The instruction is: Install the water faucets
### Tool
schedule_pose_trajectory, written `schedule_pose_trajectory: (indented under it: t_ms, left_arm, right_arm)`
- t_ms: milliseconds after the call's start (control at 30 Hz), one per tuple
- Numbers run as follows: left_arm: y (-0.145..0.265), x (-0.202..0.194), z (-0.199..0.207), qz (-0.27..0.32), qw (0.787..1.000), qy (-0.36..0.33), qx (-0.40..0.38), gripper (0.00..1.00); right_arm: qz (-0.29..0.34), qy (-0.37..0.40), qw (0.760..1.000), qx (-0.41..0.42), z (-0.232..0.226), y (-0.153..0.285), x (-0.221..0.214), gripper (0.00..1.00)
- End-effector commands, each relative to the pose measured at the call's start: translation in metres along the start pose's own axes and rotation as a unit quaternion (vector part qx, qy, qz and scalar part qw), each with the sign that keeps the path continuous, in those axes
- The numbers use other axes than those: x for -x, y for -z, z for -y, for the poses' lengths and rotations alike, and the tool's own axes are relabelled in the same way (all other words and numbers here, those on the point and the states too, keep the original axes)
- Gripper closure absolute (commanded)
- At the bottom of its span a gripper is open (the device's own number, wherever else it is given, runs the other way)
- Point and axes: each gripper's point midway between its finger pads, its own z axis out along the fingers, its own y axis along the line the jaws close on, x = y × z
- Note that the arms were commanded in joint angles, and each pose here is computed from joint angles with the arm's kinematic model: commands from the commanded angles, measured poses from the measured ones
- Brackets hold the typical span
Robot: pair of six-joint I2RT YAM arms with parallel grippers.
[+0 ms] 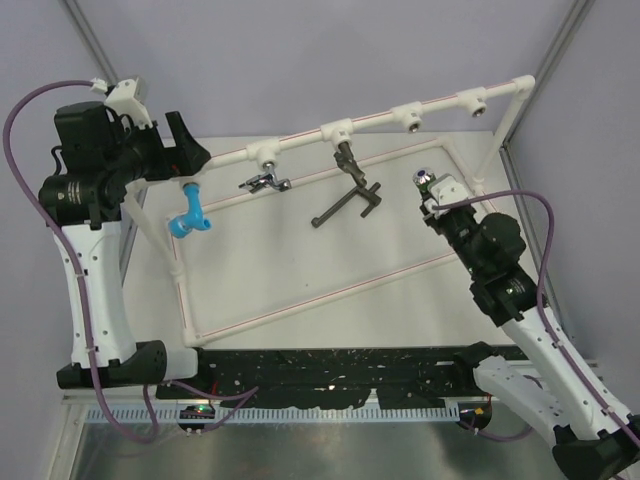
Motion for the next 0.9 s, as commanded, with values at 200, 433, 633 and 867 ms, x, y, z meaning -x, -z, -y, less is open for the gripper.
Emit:
schedule_pose_trajectory:
  t_ms: [200, 433, 633, 867]
  left_arm:
    - [0.03, -0.002, 0.006, 0.035, 0.999, -0.025, 0.02, 0.05]
    - [0.061, 0.015, -0.011, 0.113, 0.988, -0.036, 0.097, 0.03]
    - [0.092, 0.002, -0.029, 0.143, 0.975, -0.035, 0.167, 0.02]
    - [0.143, -0.025, -0.062, 0.203, 0.937, -0.022, 0.283, 0.01]
  right_arm:
    - [0.198, 0.069, 0.977, -0.047, 0.034, -0.01, 0.067, 0.95]
    - [0.239, 0.129, 0.953, -0.137, 0.061, -0.009, 0.076, 0.95]
    - [0.257, 0.243, 0.921, -0.163, 0.067, -0.008, 0.083, 0.95]
    - [0.26, 0.272, 0.917, -0.129, 0.067, -0.023, 0.079, 0.95]
